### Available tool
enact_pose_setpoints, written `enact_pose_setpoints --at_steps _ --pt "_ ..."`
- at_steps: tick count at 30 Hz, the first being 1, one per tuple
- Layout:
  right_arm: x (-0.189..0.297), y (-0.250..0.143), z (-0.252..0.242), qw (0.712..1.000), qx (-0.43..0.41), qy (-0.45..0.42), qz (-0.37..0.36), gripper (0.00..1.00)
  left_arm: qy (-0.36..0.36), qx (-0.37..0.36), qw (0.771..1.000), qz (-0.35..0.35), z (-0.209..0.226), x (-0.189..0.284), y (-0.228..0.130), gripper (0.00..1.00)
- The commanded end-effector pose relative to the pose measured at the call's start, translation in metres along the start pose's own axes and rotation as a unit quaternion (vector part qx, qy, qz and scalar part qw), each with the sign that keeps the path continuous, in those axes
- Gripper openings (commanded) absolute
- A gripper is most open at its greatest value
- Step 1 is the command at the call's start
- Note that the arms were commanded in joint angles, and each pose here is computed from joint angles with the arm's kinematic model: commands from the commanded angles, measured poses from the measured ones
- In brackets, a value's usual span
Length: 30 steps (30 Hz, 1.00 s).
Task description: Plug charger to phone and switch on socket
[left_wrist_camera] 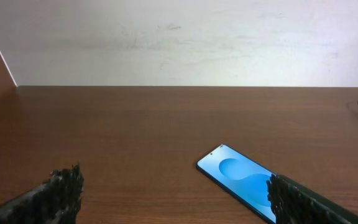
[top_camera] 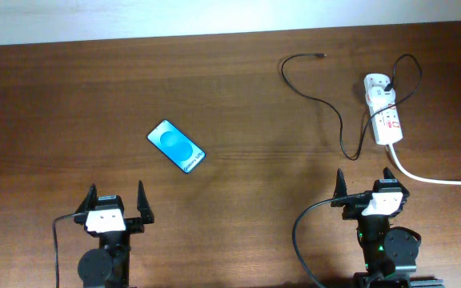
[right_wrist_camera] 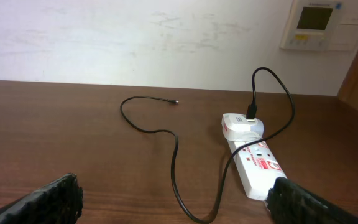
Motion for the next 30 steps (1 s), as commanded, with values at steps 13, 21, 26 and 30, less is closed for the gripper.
enact_pose_setpoints --at_steps 13,21,26,30 --pt "0.000 -0.002 0.002 1.000 0.000 0.008 0.003 0.98 -0.090 0.033 0.995 -0.033 -0.006 0.014 0.040 0.99" --pt "0.000 -0.002 0.002 1.000 0.000 0.008 0.003 0.98 -0.096 0.044 0.994 -0.014 0.003 0.013 0.070 0.99" --pt "0.000 -0.002 0.002 1.000 0.000 0.008 0.003 0.98 -0.120 0.050 0.991 0.030 0.004 -0.005 0.083 0.99" --pt "0.000 -0.002 0.002 1.000 0.000 0.008 0.003 0.99 -0.154 0.057 0.983 0.077 0.003 -0.022 0.095 0.99"
Point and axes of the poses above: each gripper's point midway between its finger pads, its own x axis back along the fingers, its own z axis along the line the jaws close on, y = z × x, the point moved 8 cm from there along x, back along the fingers, and after that the axes turned 15 degrees about -x, right-handed, at the moved point
